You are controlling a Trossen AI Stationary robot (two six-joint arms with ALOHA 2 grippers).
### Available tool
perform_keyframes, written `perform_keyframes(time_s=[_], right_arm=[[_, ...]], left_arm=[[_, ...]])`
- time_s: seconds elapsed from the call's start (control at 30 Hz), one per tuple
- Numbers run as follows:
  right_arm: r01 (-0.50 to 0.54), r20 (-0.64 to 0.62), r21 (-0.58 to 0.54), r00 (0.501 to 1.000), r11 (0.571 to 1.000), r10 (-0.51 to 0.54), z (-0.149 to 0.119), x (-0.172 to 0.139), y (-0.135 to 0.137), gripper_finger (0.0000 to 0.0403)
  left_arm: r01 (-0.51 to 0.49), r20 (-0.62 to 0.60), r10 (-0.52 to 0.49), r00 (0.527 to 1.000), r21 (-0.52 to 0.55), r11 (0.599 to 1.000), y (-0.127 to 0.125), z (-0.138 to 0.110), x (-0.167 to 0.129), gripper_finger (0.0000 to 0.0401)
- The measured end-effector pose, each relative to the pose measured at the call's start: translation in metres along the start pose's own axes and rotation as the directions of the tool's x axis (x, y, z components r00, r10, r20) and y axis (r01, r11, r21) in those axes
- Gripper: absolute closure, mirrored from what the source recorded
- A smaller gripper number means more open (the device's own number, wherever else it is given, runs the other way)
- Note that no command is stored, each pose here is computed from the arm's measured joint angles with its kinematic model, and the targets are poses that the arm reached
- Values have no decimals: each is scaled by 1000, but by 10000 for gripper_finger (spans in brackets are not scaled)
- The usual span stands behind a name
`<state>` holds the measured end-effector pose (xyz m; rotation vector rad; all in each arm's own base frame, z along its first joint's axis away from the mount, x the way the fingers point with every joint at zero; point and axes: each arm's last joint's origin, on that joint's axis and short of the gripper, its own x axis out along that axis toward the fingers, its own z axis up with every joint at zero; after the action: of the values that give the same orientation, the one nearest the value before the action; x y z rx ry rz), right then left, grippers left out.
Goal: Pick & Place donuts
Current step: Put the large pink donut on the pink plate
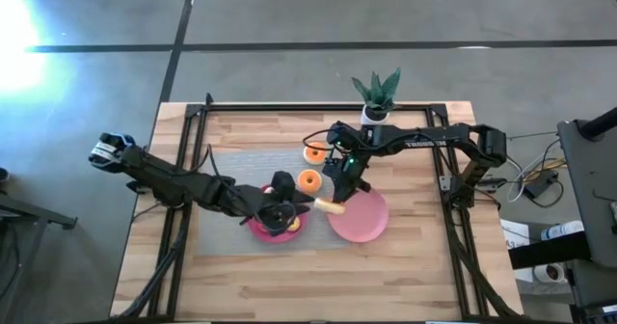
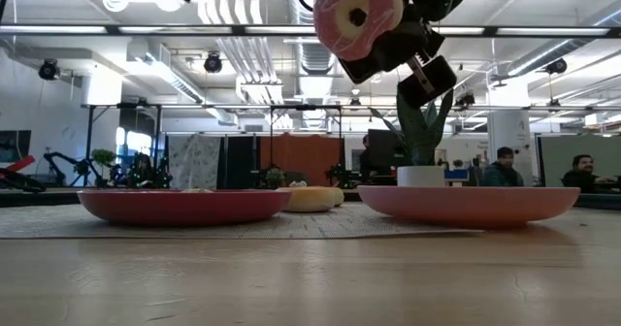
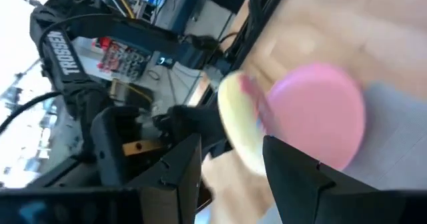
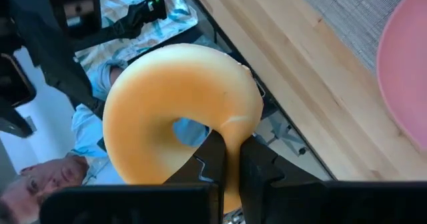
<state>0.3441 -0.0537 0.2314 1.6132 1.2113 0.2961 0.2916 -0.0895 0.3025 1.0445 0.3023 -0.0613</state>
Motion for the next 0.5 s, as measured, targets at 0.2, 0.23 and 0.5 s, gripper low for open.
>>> perform_keyframes(time_s=[0.2, 0.23, 0.5], right_arm=[[17, 34, 3, 999, 1000, -17, 1, 0, -1, 390], [20, 38, 5, 999, 1000, -20, 1, 1, -1, 390], [38, 80, 9, 996, 999, -39, 2, 1, -2, 390]], left_arm=[[46, 45, -40, 998, -148, 988, -1, 1, 0, 266], [45, 43, -38, 998, -173, 984, -1, 0, 0, 266], [69, 27, -64, 998, -280, 958, -3, -6, 15, 266]])
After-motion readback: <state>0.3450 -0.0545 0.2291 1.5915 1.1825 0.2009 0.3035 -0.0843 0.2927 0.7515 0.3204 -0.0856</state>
